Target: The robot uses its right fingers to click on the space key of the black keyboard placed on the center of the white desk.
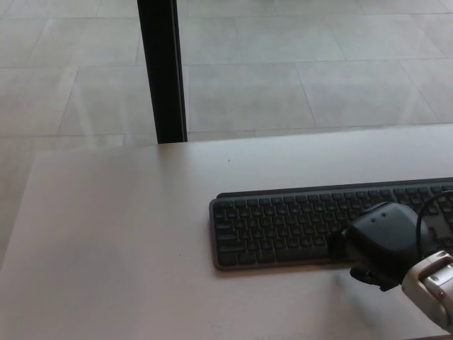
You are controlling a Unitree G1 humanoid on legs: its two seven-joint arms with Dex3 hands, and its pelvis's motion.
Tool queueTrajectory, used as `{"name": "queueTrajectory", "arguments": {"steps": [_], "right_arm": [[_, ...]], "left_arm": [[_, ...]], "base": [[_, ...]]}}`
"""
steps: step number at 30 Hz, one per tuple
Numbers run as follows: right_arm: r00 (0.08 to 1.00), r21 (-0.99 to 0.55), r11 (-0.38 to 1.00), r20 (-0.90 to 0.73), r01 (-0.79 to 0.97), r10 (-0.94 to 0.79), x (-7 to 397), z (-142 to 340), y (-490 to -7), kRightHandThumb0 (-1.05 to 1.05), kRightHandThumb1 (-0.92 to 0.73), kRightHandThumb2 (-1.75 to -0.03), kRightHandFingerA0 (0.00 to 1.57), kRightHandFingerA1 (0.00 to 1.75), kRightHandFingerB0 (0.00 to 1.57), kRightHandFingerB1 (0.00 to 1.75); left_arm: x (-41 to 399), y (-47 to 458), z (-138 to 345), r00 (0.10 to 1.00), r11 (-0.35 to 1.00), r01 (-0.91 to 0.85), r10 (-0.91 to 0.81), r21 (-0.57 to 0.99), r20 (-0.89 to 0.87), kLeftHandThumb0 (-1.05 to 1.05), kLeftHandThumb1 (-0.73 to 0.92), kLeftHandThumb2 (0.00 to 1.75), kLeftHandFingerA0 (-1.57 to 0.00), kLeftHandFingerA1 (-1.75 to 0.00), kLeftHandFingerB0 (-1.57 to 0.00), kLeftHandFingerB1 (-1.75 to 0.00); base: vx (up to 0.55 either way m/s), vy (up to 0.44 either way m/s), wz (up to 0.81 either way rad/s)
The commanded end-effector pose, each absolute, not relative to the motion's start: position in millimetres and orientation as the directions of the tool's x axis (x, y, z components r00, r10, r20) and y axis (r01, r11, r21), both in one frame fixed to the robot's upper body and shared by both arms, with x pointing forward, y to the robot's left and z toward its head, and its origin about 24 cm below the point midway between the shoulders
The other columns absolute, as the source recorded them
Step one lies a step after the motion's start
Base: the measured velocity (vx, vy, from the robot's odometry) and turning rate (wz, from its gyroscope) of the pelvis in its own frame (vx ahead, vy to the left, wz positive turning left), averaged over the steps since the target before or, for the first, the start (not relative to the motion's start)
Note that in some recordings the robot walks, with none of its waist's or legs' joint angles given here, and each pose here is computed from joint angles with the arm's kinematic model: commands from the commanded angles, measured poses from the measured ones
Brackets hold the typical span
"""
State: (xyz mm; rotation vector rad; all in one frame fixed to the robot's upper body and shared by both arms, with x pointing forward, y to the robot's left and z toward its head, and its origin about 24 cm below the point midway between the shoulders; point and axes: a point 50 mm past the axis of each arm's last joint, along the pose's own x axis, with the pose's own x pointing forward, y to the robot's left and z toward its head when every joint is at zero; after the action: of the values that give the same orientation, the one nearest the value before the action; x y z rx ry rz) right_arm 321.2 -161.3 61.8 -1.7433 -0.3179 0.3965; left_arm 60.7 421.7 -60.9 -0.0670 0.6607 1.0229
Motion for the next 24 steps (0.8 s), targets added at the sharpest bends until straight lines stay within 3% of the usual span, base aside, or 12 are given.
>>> {"name": "queueTrajectory", "arguments": {"steps": [1, 7, 8, 9, 11, 12, 13, 17, 23, 24], "right_arm": [[0.92, -0.973, -0.229, -0.091, -0.002, 0.382, 330, 67, -166, -0.41, -0.59, -0.62, 0.7, 1.56, 0.86, 0.58], [0.913, -0.973, -0.228, -0.078, 0.017, 0.401, 330, 69, -163, -0.41, -0.59, -0.58, 0.74, 1.58, 0.88, 0.66], [0.908, -0.976, -0.214, -0.063, 0.03, 0.415, 328, 66, -160, -0.39, -0.58, -0.57, 0.76, 1.61, 0.89, 0.7], [0.908, -0.975, -0.222, -0.079, 0.016, 0.411, 327, 65, -159, -0.41, -0.57, -0.57, 0.76, 1.59, 0.9, 0.63], [0.908, -0.974, -0.226, -0.084, 0.012, 0.411, 327, 63, -157, -0.41, -0.58, -0.57, 0.76, 1.62, 0.9, 0.7], [0.908, -0.972, -0.233, -0.088, 0.011, 0.41, 327, 62, -156, -0.41, -0.57, -0.57, 0.76, 1.62, 0.91, 0.64], [0.908, -0.969, -0.247, -0.092, 0.013, 0.409, 328, 62, -155, -0.42, -0.57, -0.59, 0.74, 1.66, 0.91, 0.68], [0.908, -0.974, -0.225, -0.07, 0.027, 0.413, 330, 66, -152, -0.41, -0.53, -0.59, 0.77, 1.63, 0.9, 0.65], [0.902, -0.976, -0.218, -0.09, 0.005, 0.422, 329, 63, -149, -0.43, -0.58, -0.6, 0.74, 1.66, 0.89, 0.8], [0.902, -0.975, -0.221, -0.09, 0.006, 0.422, 328, 61, -149, -0.41, -0.58, -0.57, 0.85, 1.69, 0.9, 0.79]], "left_arm": [[60, 428, -55, 0.357, 0.528, -0.815, 0.781, 0.239, -0.512, -0.32, 0.55, 0.54, -0.68, -0.63, -0.68, -0.54], [60, 427, -54, 0.375, 0.539, -0.814, 0.774, 0.219, -0.511, -0.29, 0.56, 0.56, -0.67, -0.64, -0.65, -0.55], [59, 427, -55, 0.377, 0.538, -0.815, 0.773, 0.214, -0.51, -0.31, 0.42, 0.84, -0.62, -0.71, -0.54, -0.64], [58, 427, -55, 0.37, 0.537, -0.811, 0.777, 0.231, -0.509, -0.32, 0.57, 0.55, -0.66, -0.62, -0.66, -0.53], [56, 426, -55, 0.378, 0.541, -0.812, 0.774, 0.22, -0.508, -0.33, 0.56, 0.56, -0.66, -0.63, -0.66, -0.55], [56, 427, -56, 0.377, 0.543, -0.81, 0.772, 0.222, -0.512, -0.33, 0.41, 0.85, -0.64, -0.72, -0.57, -0.65], [55, 427, -56, 0.367, 0.542, -0.806, 0.773, 0.238, -0.517, -0.36, 0.55, 0.55, -0.7, -0.61, -0.68, -0.54], [57, 427, -56, 0.366, 0.529, -0.824, 0.773, 0.206, -0.518, -0.31, 0.54, 0.56, -0.68, -0.63, -0.68, -0.55], [59, 426, -56, 0.382, 0.538, -0.819, 0.769, 0.197, -0.512, -0.3, 0.55, 0.56, -0.7, -0.63, -0.69, -0.56], [59, 426, -56, 0.383, 0.54, -0.818, 0.769, 0.198, -0.512, -0.33, 0.56, 0.55, -0.67, -0.62, -0.67, -0.54]], "base": [[0.0, 0.0, 0.0], [0.0, 0.0, 0.0], [0.0, 0.0, 0.0], [0.0, 0.0, 0.0], [0.0, 0.0, 0.0], [0.0, 0.0, 0.0], [0.0, 0.0, 0.0], [0.0, 0.0, 0.0], [0.0, 0.0, 0.0], [0.0, 0.0, 0.0]]}}
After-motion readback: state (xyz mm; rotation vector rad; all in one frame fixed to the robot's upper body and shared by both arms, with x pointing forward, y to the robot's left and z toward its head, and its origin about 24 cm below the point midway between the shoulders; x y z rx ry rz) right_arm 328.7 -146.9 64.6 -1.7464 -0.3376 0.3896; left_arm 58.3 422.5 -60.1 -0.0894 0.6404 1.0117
